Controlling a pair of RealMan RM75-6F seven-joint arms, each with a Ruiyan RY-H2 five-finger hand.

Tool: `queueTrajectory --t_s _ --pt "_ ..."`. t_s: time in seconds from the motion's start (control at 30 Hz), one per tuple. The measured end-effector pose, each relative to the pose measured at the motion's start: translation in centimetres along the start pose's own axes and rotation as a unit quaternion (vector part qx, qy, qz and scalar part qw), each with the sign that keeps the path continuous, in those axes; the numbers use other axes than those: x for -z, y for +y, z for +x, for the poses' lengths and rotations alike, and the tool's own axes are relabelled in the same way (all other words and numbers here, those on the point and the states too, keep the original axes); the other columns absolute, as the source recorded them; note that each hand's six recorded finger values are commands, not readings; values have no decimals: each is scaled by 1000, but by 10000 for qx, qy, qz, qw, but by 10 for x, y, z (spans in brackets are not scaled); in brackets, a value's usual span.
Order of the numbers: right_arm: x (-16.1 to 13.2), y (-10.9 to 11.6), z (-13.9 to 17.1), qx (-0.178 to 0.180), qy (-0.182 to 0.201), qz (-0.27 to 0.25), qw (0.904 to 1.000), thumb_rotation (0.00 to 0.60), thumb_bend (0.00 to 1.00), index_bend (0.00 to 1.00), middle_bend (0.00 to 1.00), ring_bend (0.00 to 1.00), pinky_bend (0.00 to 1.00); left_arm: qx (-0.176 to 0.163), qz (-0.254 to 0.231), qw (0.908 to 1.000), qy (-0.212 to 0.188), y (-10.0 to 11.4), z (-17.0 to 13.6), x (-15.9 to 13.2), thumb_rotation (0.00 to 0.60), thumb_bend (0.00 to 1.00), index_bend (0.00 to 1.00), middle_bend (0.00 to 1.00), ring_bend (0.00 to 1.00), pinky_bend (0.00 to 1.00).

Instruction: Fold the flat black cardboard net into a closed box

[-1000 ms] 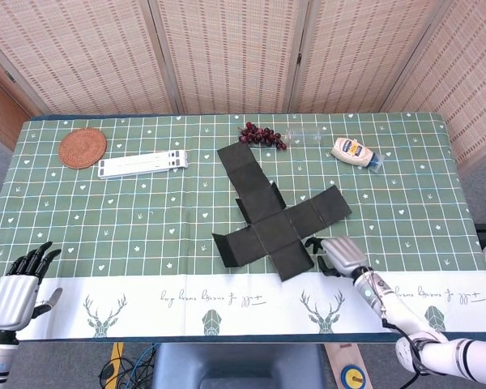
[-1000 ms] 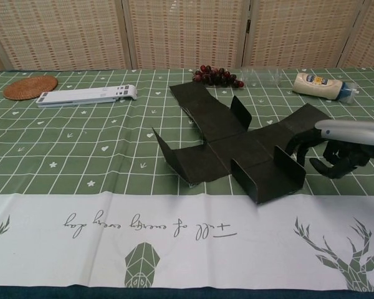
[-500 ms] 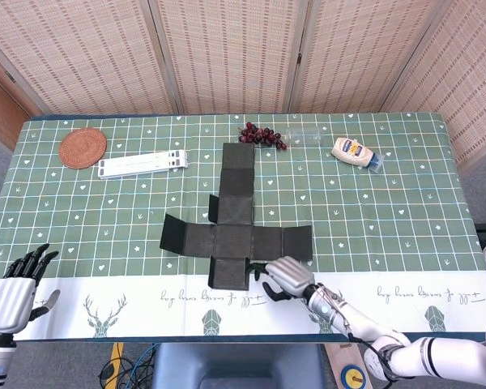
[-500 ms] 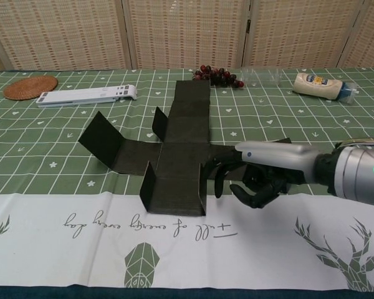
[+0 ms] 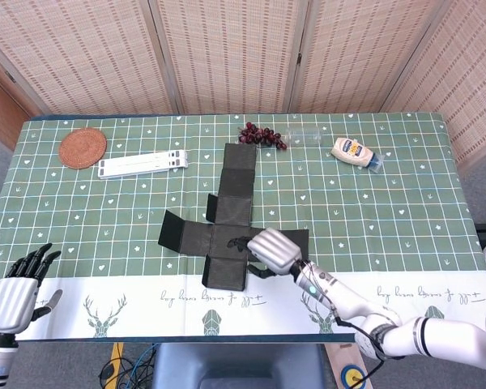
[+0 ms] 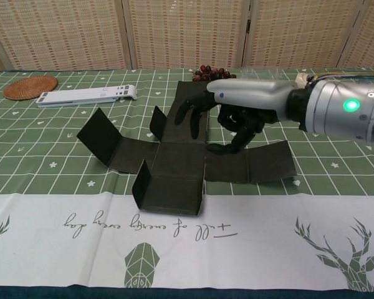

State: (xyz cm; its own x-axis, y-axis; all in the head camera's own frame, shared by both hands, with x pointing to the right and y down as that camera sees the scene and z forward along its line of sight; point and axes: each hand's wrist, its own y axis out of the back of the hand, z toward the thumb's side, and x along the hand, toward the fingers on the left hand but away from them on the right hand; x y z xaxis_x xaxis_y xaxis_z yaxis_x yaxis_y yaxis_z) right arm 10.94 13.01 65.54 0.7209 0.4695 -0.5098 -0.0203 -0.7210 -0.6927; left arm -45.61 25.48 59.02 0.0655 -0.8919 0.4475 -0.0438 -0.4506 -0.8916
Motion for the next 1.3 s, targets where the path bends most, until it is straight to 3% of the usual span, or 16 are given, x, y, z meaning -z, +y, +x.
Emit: queueTrajectory --t_s 0.17,0.4,0.57,1.13,1.3 --pt "9 12 -31 18 -102 843 9964 600 266 206 333 855 1000 -11 20 10000 67 3 -3 3 600 270 161 103 138 197" --pt "17 14 -75 -61 -241 1952 9805 600 253 206 324 854 1000 -8 52 9998 178 6 -8 9 600 270 161 103 138 197" --pt "21 9 -101 -243 -366 2461 9683 600 251 206 321 854 1000 18 51 9998 201 5 -10 12 600 270 161 103 138 197" --pt "42 10 -118 -416 -506 3359 9396 600 240 206 314 854 1000 71 44 9997 233 1 -10 14 600 270 161 103 138 197" --pt "41 12 -115 -364 -435 3352 9404 600 241 206 314 853 1000 101 45 9995 298 -1 -11 17 600 270 161 103 138 197"
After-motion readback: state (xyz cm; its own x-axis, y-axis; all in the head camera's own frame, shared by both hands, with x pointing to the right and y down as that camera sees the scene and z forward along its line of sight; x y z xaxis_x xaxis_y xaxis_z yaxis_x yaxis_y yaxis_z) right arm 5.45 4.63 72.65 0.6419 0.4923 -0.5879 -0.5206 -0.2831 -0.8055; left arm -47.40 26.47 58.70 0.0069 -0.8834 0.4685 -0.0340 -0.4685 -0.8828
